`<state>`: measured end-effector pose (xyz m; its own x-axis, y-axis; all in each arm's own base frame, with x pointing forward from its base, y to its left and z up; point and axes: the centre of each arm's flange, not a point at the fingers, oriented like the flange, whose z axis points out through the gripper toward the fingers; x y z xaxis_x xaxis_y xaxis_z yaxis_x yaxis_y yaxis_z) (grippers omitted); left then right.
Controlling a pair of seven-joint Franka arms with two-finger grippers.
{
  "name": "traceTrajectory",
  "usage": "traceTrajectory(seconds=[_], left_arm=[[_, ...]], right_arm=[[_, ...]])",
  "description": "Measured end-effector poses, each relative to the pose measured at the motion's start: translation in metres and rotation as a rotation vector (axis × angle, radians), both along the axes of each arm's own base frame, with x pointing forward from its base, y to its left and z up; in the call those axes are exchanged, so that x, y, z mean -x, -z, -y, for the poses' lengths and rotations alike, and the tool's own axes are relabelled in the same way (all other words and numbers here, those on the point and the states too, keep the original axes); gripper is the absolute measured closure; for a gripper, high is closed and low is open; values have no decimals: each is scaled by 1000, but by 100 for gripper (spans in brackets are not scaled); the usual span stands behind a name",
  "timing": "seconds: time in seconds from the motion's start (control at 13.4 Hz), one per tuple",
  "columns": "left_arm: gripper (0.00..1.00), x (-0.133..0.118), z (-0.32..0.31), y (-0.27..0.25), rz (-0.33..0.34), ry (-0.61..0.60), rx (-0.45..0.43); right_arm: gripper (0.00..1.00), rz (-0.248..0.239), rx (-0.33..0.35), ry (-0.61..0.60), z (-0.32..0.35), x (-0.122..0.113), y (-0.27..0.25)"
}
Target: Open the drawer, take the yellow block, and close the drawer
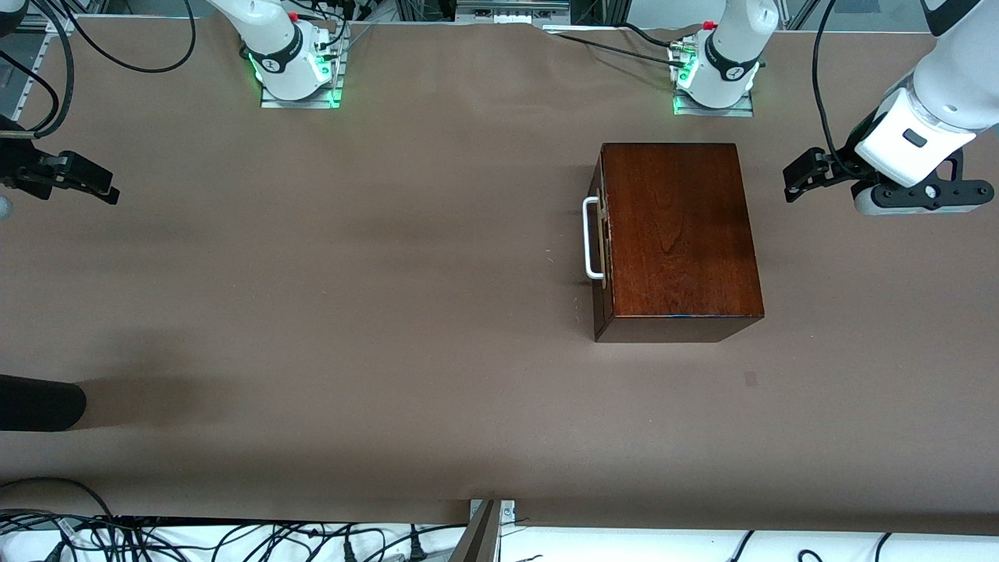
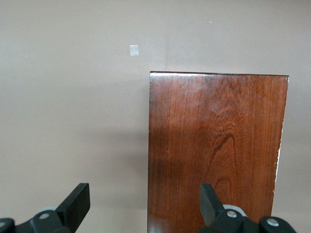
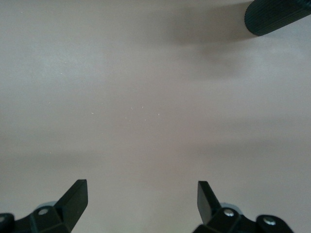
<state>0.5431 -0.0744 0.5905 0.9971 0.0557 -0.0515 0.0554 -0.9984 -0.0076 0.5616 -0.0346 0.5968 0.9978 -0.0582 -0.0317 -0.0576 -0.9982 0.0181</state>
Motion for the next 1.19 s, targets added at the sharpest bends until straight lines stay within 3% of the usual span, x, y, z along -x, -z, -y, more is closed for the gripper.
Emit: traceTrajectory(seconds=[1.19], left_arm=[[0, 2, 2, -5, 9, 4, 1]], right_arm=[[0, 25, 1, 0, 0, -1, -12]])
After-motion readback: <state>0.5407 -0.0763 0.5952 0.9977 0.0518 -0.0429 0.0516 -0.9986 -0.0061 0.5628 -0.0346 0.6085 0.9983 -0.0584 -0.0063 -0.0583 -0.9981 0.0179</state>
